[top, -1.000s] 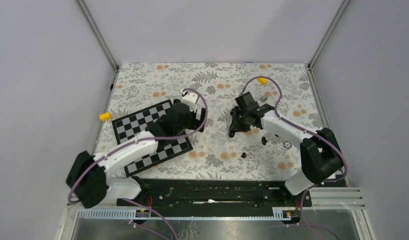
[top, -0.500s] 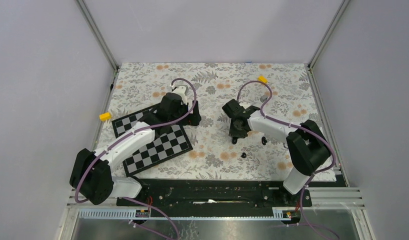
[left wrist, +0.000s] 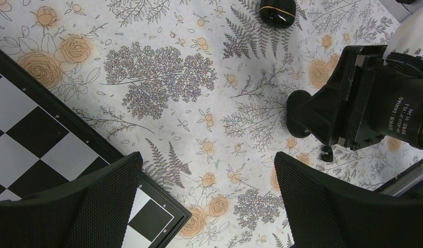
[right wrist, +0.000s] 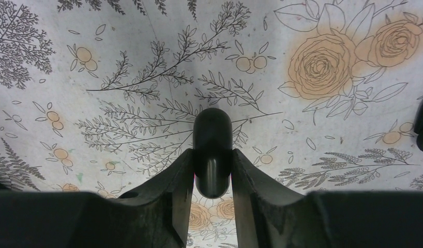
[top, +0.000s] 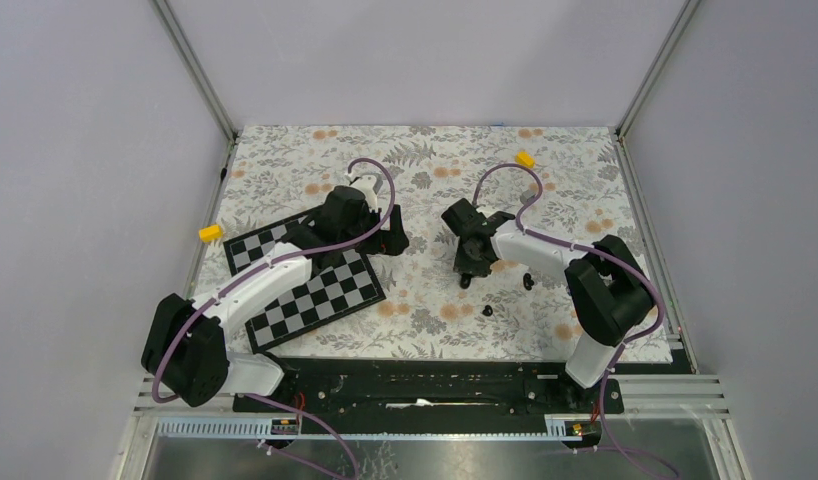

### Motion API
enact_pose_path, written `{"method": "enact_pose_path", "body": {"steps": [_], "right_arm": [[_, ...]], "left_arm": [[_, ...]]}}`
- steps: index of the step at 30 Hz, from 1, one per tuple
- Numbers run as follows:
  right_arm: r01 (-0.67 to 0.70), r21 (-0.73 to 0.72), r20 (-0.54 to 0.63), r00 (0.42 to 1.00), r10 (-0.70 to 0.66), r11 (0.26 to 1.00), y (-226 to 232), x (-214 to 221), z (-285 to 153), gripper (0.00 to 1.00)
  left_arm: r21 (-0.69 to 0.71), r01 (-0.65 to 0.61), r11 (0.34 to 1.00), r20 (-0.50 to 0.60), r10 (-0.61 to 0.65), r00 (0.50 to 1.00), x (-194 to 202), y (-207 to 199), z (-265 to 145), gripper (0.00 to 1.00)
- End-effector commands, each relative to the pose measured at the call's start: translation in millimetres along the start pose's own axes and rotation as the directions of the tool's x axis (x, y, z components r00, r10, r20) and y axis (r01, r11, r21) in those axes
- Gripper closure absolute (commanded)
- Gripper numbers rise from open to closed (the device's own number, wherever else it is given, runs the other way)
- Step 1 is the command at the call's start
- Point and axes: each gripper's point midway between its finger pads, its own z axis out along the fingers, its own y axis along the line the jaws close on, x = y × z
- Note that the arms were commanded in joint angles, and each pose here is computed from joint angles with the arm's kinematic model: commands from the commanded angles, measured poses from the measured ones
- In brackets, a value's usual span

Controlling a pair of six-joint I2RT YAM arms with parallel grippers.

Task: Insert the wireless bluetooth earbuds into the charging case
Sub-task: Place the charging case at the center of the board.

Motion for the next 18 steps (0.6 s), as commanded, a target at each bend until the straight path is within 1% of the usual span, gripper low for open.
{"method": "enact_pose_path", "body": {"steps": [1,4,5,7,8,9,12,18], "right_arm": [[-0.021,-0.039,-0.003,1.000,0.021,0.999,14.7,-2.9,-1.2,0.61],[-0.026,-0.074,-0.005,1.000,0.026,0.997,21.8,-4.5,-5.3,0.59],[-0.027,-0.086,-0.009,1.000,0.026,0.996,23.9,-4.3,-6.3,0.55],[-0.026,-0.103,-0.014,1.000,0.024,0.994,27.2,-3.5,-7.6,0.50],[-0.025,-0.109,-0.016,1.000,0.024,0.994,28.5,-3.0,-8.1,0.45],[-0.025,-0.117,-0.019,1.000,0.022,0.993,29.9,-2.2,-8.7,0.44],[-0.032,-0.147,-0.023,0.999,0.029,0.989,34.5,-1.5,-11.9,0.42],[-0.026,-0.195,-0.029,0.999,0.021,0.980,42.2,-0.1,-17.8,0.41]], "left_arm": [[0.037,-0.001,0.999,0.035,0.000,0.999,-9.9,-6.9,0.3,0.01],[0.028,0.003,1.000,0.042,-0.004,0.999,-10.9,-5.6,-0.4,0.01],[0.029,0.005,1.000,0.047,-0.006,0.999,-12.4,-6.1,-1.5,0.01],[0.030,0.007,1.000,0.059,-0.008,0.998,-15.7,-7.2,-3.9,0.01],[0.031,0.005,0.999,0.067,-0.007,0.998,-17.9,-7.9,-5.5,0.01],[0.031,0.003,1.000,0.072,-0.006,0.997,-19.4,-8.2,-6.4,0.01],[0.020,0.001,1.000,0.075,-0.002,0.997,-19.4,-5.8,-6.3,0.01],[0.025,0.008,1.000,0.065,-0.010,0.998,-16.2,-6.2,-5.5,0.01]]}}
